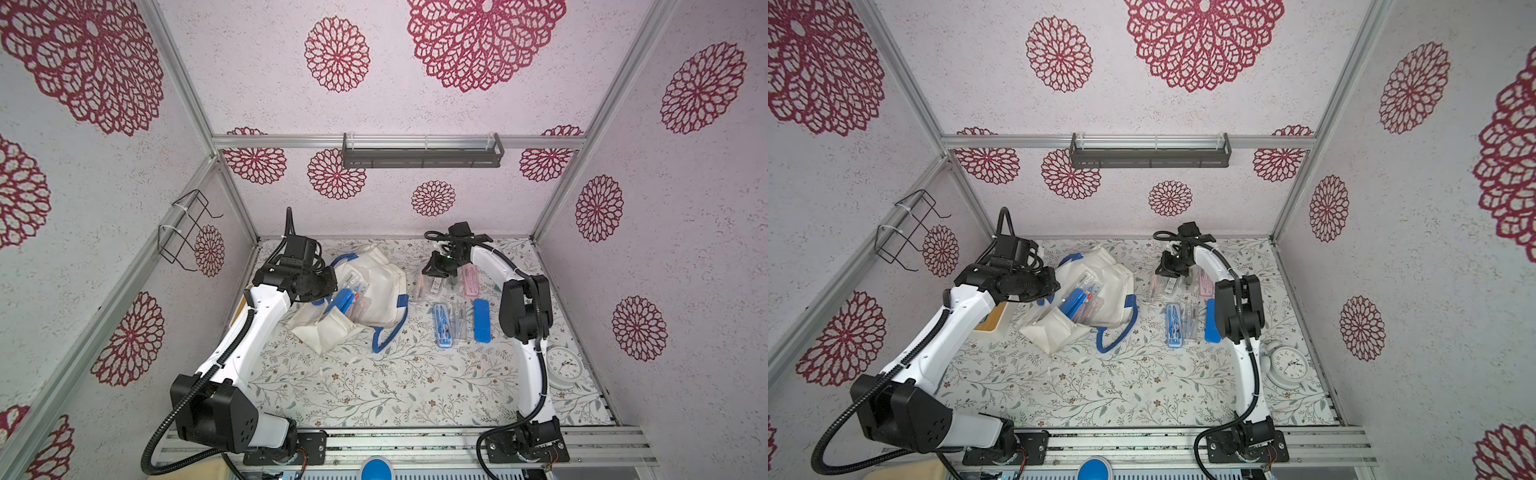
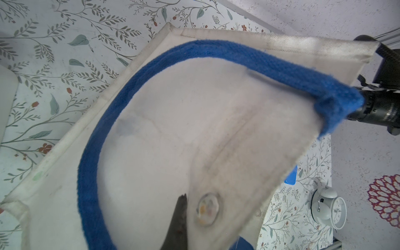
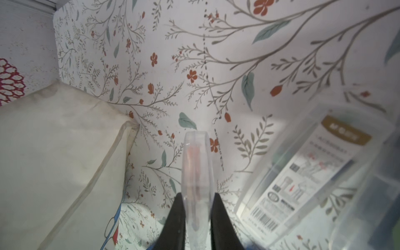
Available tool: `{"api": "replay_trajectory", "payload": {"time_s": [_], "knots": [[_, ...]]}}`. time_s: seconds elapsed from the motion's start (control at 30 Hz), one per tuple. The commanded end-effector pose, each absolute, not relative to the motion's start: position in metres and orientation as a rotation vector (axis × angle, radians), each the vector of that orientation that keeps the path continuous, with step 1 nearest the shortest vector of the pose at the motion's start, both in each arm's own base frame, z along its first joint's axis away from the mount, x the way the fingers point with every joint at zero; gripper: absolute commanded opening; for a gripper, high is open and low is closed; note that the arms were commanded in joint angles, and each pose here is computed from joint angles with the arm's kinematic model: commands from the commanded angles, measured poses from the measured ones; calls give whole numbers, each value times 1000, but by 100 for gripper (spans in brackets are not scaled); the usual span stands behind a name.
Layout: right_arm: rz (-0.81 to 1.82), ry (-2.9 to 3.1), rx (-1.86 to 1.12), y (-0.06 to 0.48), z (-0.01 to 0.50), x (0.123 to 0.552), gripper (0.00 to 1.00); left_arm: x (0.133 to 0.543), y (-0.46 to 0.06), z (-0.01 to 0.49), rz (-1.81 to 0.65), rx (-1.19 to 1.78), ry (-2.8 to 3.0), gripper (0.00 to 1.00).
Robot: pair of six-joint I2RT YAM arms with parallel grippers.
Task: Take out the compass set from the canvas bag
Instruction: Place the compass set at the center of the board.
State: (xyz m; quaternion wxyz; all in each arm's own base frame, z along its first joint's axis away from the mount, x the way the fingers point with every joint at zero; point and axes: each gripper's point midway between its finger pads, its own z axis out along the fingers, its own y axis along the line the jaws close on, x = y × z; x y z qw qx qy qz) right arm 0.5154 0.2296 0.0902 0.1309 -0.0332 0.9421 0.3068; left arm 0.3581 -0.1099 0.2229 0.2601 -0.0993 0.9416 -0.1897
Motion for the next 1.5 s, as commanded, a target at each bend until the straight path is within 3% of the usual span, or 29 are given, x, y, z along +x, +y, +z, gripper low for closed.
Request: {"api": "replay_trajectory", "payload": {"time_s": [0.0, 0.77, 0.9, 1.03, 1.13, 1.27, 1.47], "knots": [[894, 2768, -124, 215, 94, 517, 12, 350, -105, 230, -526, -332, 2529, 0], [1150, 2621, 209, 228, 73, 557, 15, 350, -117, 232, -538, -317, 2553, 0], [1095, 2631, 223, 222, 75, 557, 29, 350, -116, 234, -531, -305, 2548, 0], [1039, 2579, 233, 214, 104, 560, 48, 352, -117, 237, -531, -293, 2538, 0], [987, 2532, 259, 205, 133, 561, 53, 354, -119, 240, -538, -280, 2532, 0], [995, 2450, 270, 203, 178, 554, 53, 358, -121, 242, -542, -268, 2521, 0], [1042, 2386, 242, 223, 232, 506, 42, 363, -126, 246, -554, -242, 2516, 0]]}}
